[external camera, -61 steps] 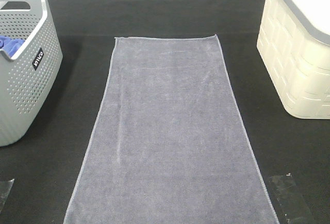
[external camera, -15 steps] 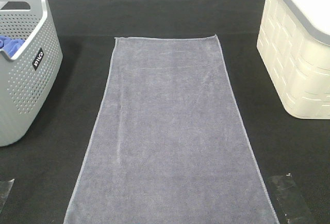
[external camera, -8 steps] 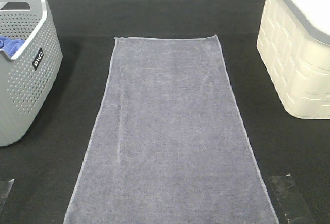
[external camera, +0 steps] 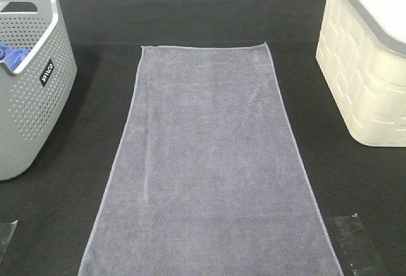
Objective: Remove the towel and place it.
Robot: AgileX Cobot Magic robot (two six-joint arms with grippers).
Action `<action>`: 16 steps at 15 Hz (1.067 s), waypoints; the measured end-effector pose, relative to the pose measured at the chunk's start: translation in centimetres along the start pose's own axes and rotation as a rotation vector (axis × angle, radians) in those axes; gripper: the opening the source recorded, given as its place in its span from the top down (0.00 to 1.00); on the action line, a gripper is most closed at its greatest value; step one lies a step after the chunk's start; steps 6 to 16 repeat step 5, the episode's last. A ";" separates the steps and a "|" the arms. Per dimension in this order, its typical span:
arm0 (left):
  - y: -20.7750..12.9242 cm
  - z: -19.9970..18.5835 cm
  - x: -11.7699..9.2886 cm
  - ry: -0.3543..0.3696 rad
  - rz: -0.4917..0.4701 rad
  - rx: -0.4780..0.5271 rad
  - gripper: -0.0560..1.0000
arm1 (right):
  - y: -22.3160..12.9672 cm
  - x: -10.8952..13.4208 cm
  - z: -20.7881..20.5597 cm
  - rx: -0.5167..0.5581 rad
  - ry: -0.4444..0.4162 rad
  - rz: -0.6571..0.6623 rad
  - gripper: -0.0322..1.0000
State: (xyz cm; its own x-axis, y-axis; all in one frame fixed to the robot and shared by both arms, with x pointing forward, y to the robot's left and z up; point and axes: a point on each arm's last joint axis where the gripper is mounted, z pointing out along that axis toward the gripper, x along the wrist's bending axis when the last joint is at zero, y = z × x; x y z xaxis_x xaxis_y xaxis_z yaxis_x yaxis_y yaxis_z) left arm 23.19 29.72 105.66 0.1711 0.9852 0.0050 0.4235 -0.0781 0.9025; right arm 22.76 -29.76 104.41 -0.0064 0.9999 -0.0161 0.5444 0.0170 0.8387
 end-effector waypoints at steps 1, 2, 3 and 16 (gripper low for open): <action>0.0 0.0 0.0 0.000 0.000 0.000 0.32 | 0.0 0.0 0.0 0.000 0.000 0.000 0.21; 0.0 0.0 0.0 0.000 0.000 0.000 0.32 | 0.0 0.0 0.0 0.000 0.000 0.000 0.21; 0.0 0.0 0.0 0.000 0.000 0.000 0.32 | 0.0 0.0 0.0 0.000 0.000 0.000 0.21; 0.0 0.0 0.0 0.000 0.000 0.000 0.32 | 0.0 0.0 0.0 0.000 0.000 0.000 0.21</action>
